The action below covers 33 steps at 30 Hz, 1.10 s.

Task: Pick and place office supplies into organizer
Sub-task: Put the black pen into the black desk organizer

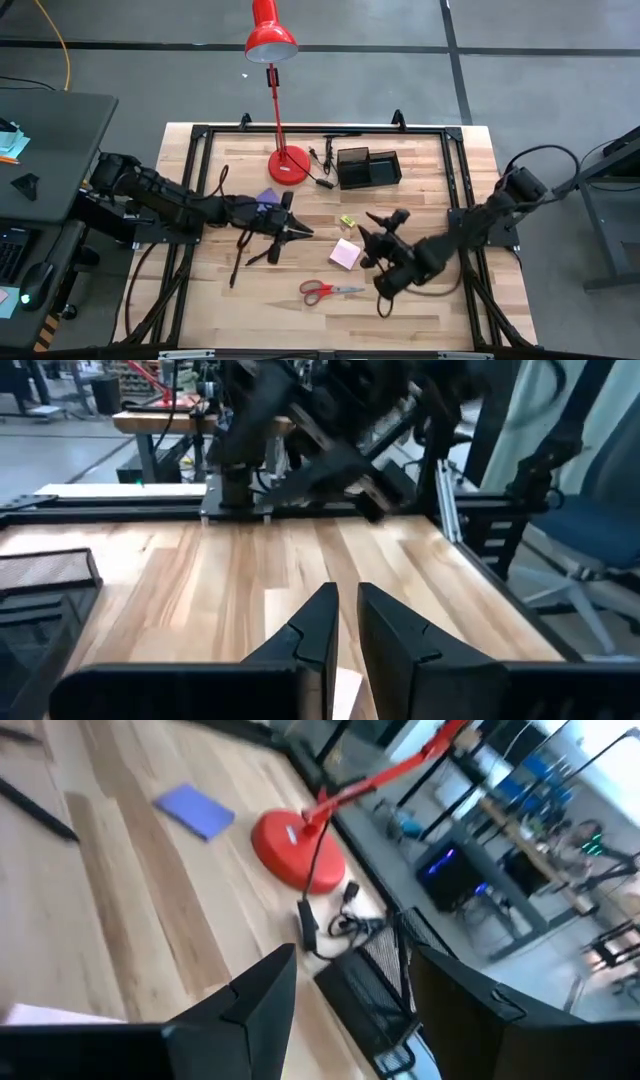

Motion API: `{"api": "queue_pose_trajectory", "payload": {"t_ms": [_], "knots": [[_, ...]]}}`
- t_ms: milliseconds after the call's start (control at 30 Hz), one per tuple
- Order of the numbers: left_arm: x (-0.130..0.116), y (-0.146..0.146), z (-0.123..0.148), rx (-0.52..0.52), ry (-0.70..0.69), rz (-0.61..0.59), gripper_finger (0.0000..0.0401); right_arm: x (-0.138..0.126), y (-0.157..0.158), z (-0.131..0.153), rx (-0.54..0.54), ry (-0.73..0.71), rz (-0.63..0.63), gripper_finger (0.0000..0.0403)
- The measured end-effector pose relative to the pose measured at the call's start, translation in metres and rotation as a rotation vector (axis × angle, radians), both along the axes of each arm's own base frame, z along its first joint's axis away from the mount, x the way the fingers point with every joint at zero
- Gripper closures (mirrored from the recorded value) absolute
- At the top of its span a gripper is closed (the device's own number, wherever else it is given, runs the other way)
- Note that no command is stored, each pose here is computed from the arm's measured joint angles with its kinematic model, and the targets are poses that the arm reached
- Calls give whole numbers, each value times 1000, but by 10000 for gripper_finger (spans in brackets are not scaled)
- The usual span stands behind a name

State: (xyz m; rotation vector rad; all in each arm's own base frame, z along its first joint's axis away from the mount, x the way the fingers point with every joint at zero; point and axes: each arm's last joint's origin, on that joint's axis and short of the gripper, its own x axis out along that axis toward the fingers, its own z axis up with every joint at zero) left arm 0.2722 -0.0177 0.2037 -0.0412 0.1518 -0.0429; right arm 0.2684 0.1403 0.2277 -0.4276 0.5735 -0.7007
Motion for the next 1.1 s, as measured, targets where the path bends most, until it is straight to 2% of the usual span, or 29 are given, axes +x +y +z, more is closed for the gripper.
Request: {"api": "queue_pose_trajectory", "payload": {"t_ms": [133,267,367,467,633,833,1000,1100], "knots": [[-3,-3,-7,-3,31,-10,368,12,-21,19,70,48,68,215],[-7,-3,-13,-6,54,-18,368,35,-41,50,183,-11,344,218],[-10,-3,-19,-4,72,-12,368,42,-65,71,158,-73,487,229],[-13,-2,-24,-3,90,-11,368,38,-100,88,162,-108,502,247],[-17,-2,-27,-5,82,-11,368,28,-160,98,303,-135,562,272],[-16,-2,-24,43,33,-16,368,15,-222,92,272,-59,463,272],[-16,0,-20,28,-8,48,368,-5,-281,95,298,-142,601,268],[-15,1,-17,23,-33,72,368,-23,-314,97,288,-199,627,271]]}}
